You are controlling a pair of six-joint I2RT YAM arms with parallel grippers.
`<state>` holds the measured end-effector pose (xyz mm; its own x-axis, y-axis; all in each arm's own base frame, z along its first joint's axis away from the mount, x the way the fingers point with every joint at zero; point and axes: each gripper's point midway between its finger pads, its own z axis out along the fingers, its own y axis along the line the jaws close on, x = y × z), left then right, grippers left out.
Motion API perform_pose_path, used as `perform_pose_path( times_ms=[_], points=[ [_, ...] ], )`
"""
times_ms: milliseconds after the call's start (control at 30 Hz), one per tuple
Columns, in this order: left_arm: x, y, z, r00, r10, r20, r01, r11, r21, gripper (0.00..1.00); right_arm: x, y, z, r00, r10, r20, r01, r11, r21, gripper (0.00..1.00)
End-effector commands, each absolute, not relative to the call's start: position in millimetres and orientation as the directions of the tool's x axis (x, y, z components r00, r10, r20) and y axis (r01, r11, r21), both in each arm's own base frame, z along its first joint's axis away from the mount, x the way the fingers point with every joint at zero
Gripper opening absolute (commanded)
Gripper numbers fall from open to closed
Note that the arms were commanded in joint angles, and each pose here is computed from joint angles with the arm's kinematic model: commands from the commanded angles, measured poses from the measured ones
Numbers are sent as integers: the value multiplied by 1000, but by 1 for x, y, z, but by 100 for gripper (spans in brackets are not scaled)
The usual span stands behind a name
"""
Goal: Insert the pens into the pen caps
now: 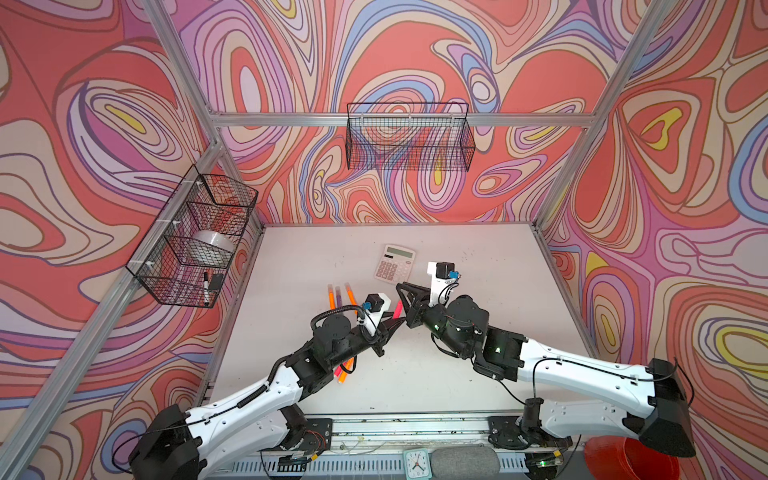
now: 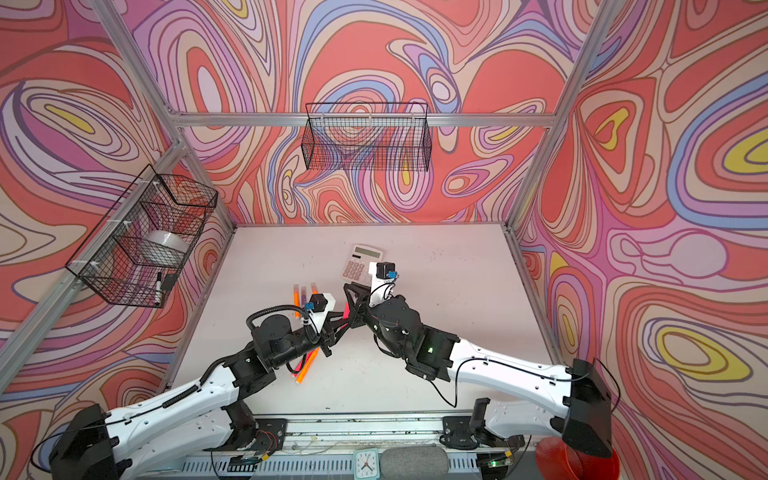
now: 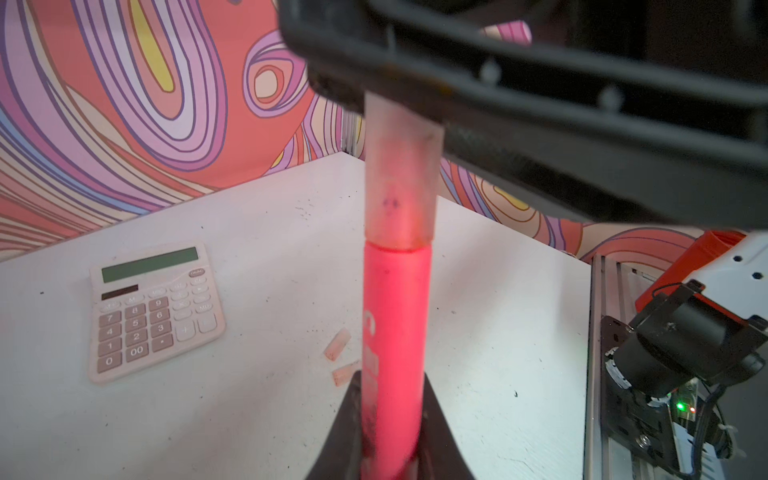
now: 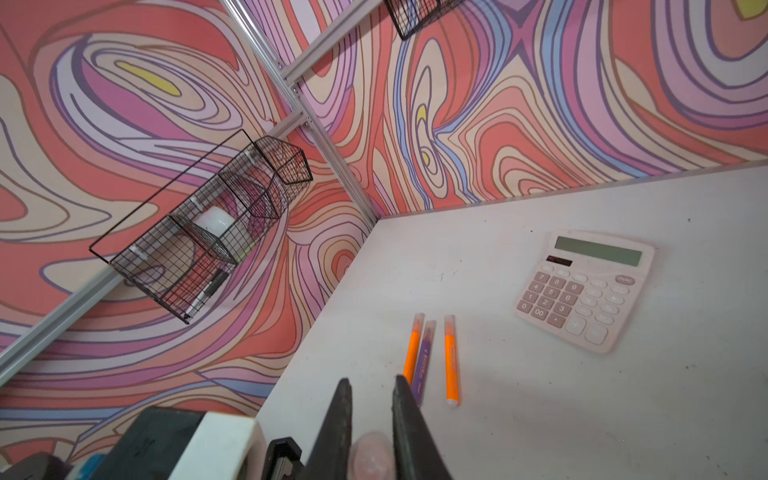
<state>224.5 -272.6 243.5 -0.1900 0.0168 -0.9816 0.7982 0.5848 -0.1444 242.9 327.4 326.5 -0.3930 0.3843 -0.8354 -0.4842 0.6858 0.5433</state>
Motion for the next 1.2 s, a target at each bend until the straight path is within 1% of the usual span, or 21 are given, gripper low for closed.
perform_pose_path(
  times_ms=[0,333,467,633,800,900,1167],
  points=[
    [254,-237,392,94,-295,-951,686,711,-153,0,184,358,234,-591,60,-804,-562,685,464,0],
    [260,-225,447,199,-297,-934,637,763,-108,0,174,359,205,-617,20,-787,-558,693,456,0],
    [263,-218,460,220,-316,-923,623,774,-116,0,171,357,192,-625,-4,-781,-550,713,436,0],
    [276,-198,467,222,-362,-905,578,796,-177,0,170,350,176,-634,-7,-774,-533,729,430,0],
    [285,-179,473,214,-429,-878,562,789,-249,0,168,350,170,-650,2,-760,-525,721,452,0],
    [285,-168,479,231,-473,-851,568,775,-277,0,165,351,167,-658,11,-753,-524,712,468,0],
    [277,-162,502,293,-510,-809,615,748,-249,0,157,366,164,-676,10,-737,-540,673,505,0]
  ],
)
